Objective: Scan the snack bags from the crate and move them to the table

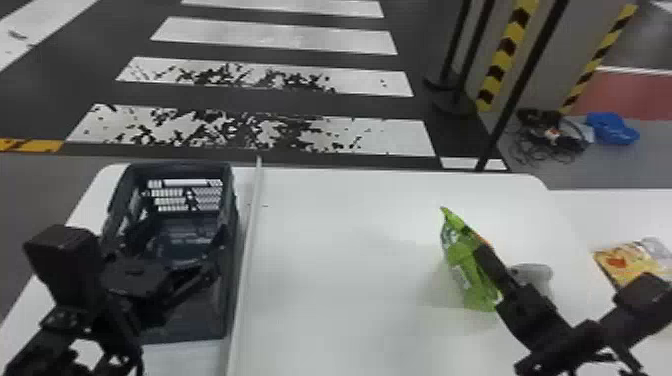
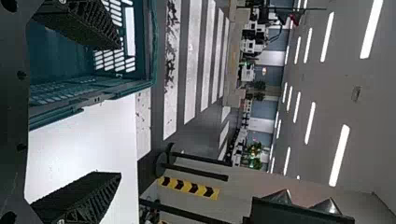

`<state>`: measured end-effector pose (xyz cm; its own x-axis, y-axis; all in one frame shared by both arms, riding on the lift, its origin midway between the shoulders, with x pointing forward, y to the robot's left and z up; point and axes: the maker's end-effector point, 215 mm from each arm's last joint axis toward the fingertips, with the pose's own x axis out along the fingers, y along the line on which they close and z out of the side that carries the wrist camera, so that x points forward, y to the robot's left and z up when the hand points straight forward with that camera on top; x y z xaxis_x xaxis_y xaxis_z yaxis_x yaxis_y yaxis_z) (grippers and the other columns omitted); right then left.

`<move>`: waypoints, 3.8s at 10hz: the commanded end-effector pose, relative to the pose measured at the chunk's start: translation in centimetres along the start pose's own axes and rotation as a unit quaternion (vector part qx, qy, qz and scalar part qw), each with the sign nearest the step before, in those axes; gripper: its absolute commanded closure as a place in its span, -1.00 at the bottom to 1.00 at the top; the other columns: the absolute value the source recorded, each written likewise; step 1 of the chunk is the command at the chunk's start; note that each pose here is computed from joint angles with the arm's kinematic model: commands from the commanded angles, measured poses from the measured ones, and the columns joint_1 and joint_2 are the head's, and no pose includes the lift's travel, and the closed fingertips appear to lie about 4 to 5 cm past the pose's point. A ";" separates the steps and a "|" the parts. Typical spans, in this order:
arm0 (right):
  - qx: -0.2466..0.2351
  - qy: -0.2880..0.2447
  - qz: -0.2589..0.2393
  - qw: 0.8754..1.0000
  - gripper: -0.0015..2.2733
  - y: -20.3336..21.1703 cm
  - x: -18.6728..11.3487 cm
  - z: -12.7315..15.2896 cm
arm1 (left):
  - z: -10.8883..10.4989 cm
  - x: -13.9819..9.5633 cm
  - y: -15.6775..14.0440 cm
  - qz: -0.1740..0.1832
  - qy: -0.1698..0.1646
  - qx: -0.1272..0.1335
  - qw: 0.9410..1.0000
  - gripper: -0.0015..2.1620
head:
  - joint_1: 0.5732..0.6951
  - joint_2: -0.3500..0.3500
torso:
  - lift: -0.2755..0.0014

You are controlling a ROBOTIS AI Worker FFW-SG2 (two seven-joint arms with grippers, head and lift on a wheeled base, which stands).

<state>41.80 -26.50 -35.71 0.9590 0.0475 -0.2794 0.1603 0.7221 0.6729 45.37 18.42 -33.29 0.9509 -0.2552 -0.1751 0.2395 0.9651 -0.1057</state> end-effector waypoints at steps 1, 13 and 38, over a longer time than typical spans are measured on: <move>0.037 0.000 0.039 0.999 0.97 2.6 -1.1 1.4 | 0.3 0.0 -0.8 -0.006 -0.003 0.003 1.000 -0.97 | 1.00 -0.30 | 0.30; 0.140 0.167 0.105 0.970 0.97 -1.6 -3.4 -5.2 | 0.2 0.9 -3.2 -0.026 -0.002 0.022 0.999 -0.97 | 1.00 -0.58 | 0.30; -0.447 -0.055 0.078 0.889 0.97 0.8 9.0 -8.4 | 3.4 -2.7 -6.8 -0.078 -0.041 0.038 0.995 -0.97 | 1.00 -0.24 | 0.30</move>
<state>48.60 -19.69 -43.44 0.9776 0.1585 -0.1384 -0.1754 0.9772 -0.1197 41.83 12.66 -28.87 0.9122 -0.4011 -0.0839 0.3981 0.9159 -0.0510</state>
